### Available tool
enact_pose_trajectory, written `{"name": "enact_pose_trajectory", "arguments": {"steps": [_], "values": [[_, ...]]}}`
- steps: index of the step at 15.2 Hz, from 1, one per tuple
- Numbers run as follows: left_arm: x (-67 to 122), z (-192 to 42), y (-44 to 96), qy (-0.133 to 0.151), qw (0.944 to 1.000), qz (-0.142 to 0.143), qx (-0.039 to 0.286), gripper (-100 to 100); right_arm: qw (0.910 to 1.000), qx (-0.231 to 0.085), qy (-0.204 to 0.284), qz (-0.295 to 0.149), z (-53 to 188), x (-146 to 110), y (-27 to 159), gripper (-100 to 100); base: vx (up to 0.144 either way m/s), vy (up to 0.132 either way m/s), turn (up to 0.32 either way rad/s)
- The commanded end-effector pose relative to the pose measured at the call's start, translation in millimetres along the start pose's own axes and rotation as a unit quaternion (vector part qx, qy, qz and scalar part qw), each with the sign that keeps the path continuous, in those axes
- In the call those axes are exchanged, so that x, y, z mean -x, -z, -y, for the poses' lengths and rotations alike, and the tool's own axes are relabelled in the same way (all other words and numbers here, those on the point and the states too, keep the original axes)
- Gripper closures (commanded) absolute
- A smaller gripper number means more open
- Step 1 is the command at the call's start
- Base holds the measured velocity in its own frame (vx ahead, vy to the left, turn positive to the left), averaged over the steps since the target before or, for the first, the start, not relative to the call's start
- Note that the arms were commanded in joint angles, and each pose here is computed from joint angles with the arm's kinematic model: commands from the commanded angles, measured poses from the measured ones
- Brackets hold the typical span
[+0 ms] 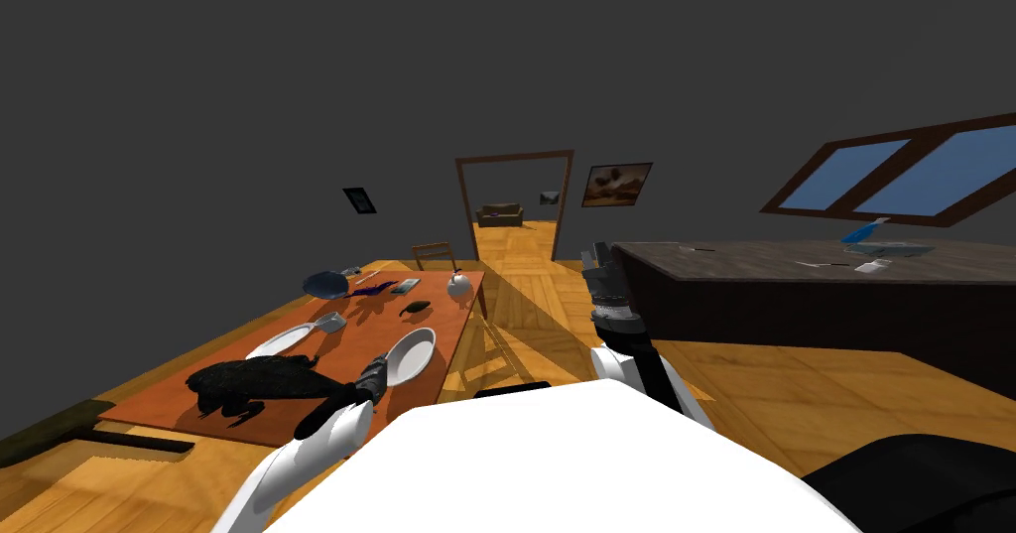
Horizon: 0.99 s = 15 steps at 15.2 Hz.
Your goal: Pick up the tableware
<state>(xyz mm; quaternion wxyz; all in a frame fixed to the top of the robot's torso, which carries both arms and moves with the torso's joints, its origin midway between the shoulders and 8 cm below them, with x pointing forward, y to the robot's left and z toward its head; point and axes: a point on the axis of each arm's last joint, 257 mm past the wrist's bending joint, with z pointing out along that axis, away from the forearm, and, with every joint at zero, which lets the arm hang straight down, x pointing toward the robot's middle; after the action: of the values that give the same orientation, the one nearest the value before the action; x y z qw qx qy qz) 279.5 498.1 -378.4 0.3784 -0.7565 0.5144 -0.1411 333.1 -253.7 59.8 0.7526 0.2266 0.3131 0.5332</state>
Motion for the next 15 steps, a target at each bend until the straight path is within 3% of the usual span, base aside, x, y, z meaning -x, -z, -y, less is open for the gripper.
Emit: {"name": "enact_pose_trajectory", "arguments": {"steps": [1, 2, 3, 4, 6, 7, 9, 10, 13, 14, 15], "values": [[3.1, -24, 1.1, 0.018, 0.9992, 0.000, 0.035, -100, 1.0000, 0.000, 0.000, 0.000, 0, 0, 0.0, 0, 0.051, 0.015, -0.066], [3.1, -25, 1.2, 0.018, 0.9992, 0.000, 0.036, -100, 1.0000, 0.000, 0.000, 0.000, 0, 0, 0.0, 0, 0.052, 0.016, -0.050], [4.6, -40, 1.5, 0.032, 0.9978, -0.001, 0.059, -100, 1.0000, 0.000, 0.000, 0.000, 0, 0, 0.0, 0, 0.056, 0.011, -0.051], [4.6, -40, 1.5, 0.032, 0.9978, -0.001, 0.059, -100, 1.0000, 0.000, 0.000, 0.000, 0, 0, 0.0, 0, 0.054, 0.006, -0.041], [5.9, -65, 3.2, 0.058, 0.9936, -0.003, 0.097, -100, 1.0000, 0.000, 0.000, 0.000, 0, 0, 0.0, 0, 0.069, 0.012, -0.068], [5.9, -66, 3.5, 0.058, 0.9934, -0.003, 0.099, -100, 1.0000, 0.000, 0.000, 0.000, 0, 0, 0.0, 0, 0.078, 0.013, -0.062], [4.9, -89, 6.8, 0.082, 0.9876, -0.006, 0.134, -100, 1.0000, 0.000, 0.000, 0.000, 0, 0, 0.0, 0, 0.086, 0.009, -0.055], [4.9, -89, 6.8, 0.082, 0.9876, -0.006, 0.134, -100, 1.0000, 0.000, 0.000, 0.000, 0, 0, 0.0, 0, 0.074, 0.012, -0.044], [-0.6, -117, 13.0, 0.116, 0.9775, -0.013, 0.176, -100, 1.0000, 0.000, 0.000, 0.000, 0, 0, 0.0, 0, 0.075, 0.019, -0.053], [-0.6, -117, 13.0, 0.116, 0.9775, -0.013, 0.176, -100, 1.0000, 0.000, 0.000, 0.000, 0, 0, 0.0, 0, 0.070, 0.018, -0.040], [-3.6, -125, 15.2, 0.127, 0.9741, -0.015, 0.187, -100, 1.0000, 0.000, 0.000, 0.000, 0, 0, 0.0, 0, 0.059, 0.010, -0.032]]}}
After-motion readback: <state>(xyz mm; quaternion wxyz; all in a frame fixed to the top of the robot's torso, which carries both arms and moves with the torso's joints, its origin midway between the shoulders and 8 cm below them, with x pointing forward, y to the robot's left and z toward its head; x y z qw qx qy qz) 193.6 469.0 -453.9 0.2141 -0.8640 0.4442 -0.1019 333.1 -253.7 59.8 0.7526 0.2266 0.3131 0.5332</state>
